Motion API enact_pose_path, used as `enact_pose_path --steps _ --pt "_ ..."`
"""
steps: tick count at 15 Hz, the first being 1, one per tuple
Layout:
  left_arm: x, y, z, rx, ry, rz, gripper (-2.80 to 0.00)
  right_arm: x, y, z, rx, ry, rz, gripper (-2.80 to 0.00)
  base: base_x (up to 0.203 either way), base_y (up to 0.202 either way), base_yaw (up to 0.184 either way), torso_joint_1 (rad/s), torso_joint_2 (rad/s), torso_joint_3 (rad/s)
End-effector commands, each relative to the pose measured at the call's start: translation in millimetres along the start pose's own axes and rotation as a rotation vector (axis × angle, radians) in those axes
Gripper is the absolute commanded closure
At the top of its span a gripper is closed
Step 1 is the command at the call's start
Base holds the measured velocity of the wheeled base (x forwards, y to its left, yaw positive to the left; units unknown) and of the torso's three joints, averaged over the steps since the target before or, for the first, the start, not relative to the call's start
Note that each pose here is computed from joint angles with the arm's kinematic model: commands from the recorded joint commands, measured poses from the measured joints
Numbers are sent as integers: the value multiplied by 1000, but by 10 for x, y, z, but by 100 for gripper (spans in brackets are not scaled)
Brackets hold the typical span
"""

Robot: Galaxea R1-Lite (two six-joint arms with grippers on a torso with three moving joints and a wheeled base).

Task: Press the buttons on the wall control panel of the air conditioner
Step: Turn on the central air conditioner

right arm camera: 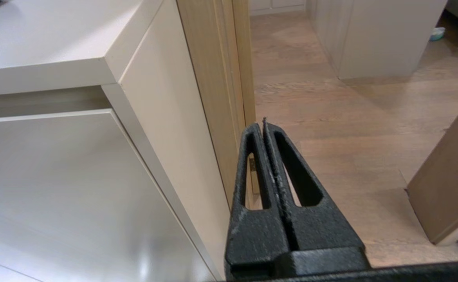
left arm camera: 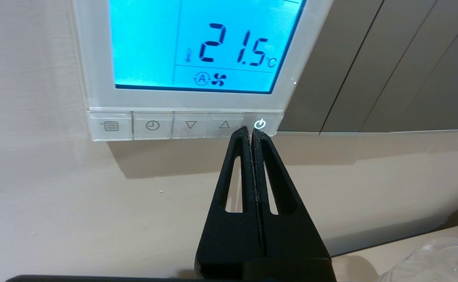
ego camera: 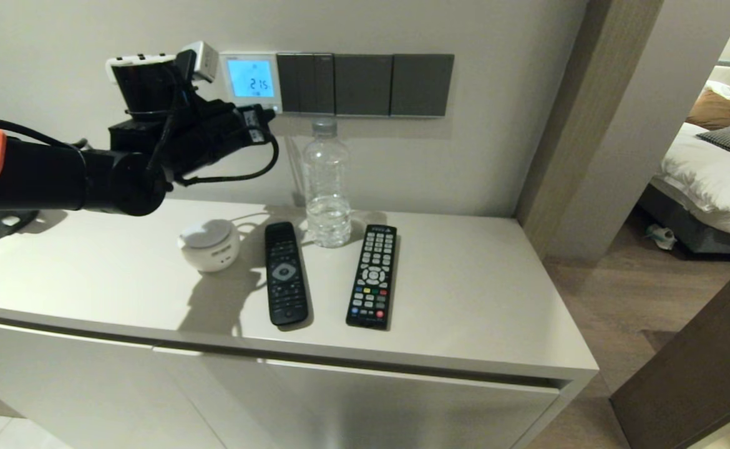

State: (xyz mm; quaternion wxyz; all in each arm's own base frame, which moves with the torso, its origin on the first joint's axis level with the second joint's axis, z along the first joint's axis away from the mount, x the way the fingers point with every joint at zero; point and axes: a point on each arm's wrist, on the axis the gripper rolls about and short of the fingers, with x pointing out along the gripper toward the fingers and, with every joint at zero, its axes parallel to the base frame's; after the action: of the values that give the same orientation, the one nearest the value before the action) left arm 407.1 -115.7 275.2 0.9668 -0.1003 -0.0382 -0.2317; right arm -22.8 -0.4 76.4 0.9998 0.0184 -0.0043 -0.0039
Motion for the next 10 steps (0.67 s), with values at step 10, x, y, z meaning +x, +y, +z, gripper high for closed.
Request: enact_pose_path --steps 10 --pt "-233 -52 249 2 -52 2 0 2 0 -4 0 2 0 0 0 0 0 0 0 0"
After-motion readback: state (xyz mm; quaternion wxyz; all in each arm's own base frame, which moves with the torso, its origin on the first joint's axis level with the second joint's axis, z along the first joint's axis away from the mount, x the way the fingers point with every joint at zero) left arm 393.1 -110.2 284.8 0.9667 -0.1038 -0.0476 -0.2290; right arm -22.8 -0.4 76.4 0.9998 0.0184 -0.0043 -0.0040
